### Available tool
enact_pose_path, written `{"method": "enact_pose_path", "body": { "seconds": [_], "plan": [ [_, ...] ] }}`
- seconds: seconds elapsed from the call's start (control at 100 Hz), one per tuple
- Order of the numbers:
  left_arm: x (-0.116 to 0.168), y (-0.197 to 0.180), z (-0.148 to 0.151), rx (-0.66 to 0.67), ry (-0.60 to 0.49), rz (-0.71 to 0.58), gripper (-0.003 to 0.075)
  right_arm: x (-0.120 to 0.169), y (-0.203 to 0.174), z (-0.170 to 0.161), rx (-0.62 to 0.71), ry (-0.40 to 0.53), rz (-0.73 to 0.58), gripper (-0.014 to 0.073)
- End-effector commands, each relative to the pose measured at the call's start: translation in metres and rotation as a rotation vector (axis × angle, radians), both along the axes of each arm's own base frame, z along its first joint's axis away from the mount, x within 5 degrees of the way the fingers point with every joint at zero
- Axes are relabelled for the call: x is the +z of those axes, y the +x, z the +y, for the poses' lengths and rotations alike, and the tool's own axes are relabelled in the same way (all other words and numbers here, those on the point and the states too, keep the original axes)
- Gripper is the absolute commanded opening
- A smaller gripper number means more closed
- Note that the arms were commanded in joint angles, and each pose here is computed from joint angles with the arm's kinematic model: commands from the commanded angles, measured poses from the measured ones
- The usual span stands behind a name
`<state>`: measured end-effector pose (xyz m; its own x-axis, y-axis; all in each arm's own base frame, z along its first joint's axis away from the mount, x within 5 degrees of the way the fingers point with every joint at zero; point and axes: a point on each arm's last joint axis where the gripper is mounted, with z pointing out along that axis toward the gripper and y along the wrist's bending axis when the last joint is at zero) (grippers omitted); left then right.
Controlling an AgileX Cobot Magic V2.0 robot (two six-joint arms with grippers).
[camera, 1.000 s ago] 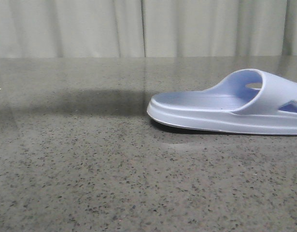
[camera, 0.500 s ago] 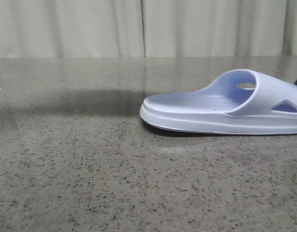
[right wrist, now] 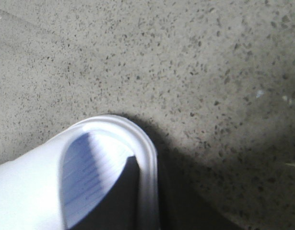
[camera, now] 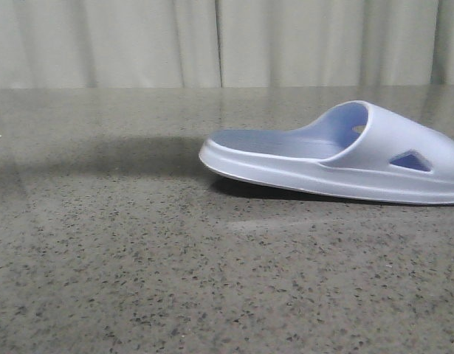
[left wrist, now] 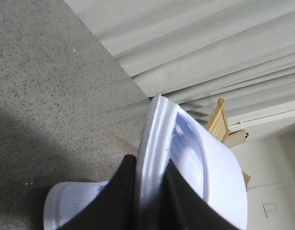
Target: Insert blue slippers together front up
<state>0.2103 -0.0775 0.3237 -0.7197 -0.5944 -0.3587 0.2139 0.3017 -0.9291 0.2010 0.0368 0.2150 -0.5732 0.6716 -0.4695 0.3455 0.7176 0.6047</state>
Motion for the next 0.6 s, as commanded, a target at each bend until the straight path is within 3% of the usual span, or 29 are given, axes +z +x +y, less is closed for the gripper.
{"method": "enact_pose_path", "body": {
  "seconds": [0.0, 0.22, 0.59],
  "plan": [
    [0.022, -0.004, -0.002, -0.014, -0.102, -0.051, 0.0016, 0.003, 0.0, 0.001, 0.01, -0.002, -0.006, -0.0107],
    [0.022, -0.004, -0.002, -0.013, -0.104, -0.051, 0.0016, 0.032, -0.001, -0.003, -0.022, 0.004, -0.175, -0.0107],
    [0.022, -0.004, -0.002, -0.015, -0.104, -0.051, 0.0016, 0.129, 0.004, -0.009, -0.078, -0.013, -0.61, -0.0106]
  ]
}}
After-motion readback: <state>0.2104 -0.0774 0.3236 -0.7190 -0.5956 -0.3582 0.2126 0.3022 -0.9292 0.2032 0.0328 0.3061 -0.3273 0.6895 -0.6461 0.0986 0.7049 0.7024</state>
